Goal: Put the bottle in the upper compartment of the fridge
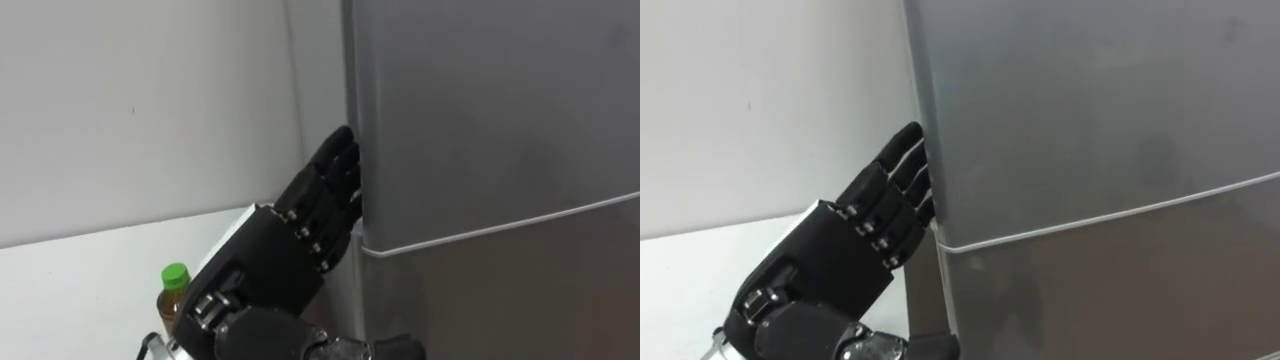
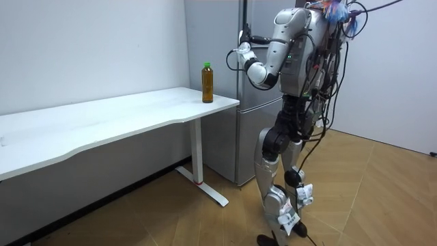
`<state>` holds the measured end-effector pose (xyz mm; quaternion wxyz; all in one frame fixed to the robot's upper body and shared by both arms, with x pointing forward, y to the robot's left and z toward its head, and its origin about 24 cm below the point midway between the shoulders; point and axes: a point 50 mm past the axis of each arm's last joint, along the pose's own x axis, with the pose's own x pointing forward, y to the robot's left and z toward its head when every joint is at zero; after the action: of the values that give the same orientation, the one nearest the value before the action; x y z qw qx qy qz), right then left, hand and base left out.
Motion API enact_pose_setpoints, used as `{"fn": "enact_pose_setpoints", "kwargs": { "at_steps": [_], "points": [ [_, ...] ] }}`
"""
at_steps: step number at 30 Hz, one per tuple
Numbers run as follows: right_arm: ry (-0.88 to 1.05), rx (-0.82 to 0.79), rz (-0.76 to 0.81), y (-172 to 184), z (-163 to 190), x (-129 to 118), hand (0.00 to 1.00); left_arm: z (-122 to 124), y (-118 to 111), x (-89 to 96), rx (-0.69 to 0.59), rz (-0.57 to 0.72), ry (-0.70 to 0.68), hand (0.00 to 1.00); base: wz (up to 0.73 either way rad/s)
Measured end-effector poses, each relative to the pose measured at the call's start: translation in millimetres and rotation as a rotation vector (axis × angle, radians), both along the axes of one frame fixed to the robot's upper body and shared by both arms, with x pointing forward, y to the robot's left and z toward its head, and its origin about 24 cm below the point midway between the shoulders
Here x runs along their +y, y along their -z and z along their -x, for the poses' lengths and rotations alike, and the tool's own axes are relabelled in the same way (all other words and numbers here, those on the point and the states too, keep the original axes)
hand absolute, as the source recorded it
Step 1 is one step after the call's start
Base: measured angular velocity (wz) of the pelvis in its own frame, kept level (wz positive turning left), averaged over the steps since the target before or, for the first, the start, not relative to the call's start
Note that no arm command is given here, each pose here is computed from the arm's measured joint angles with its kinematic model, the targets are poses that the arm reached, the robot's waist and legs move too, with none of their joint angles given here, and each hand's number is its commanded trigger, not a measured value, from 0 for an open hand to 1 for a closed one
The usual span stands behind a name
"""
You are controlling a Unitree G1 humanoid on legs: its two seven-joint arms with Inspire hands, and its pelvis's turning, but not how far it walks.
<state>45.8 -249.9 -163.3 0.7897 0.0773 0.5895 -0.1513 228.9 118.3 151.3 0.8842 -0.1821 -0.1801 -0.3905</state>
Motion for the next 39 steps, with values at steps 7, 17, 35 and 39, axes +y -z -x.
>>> {"fn": "enact_pose_setpoints", "kwargs": {
  "at_steps": [7,17,35,39],
  "points": [
    [-0.001,0.003,-0.006,0.4,-3.5,0.7,0.00,1.1,-0.2,-3.0,-0.002,0.015,0.017,0.43,0.00],
    [-0.003,0.007,-0.007,0.5,-2.8,0.6,0.00,-2.9,1.7,2.6,0.035,0.023,-0.051,0.99,0.01],
    [0.036,0.008,-0.015,0.8,-3.8,-0.4,0.00,6.5,8.1,-23.5,0.038,-0.002,0.128,0.00,0.00],
    [0.035,0.007,-0.020,0.9,-3.6,0.0,0.00,7.4,8.4,-24.0,0.031,-0.011,0.145,0.00,0.00]
  ]
}}
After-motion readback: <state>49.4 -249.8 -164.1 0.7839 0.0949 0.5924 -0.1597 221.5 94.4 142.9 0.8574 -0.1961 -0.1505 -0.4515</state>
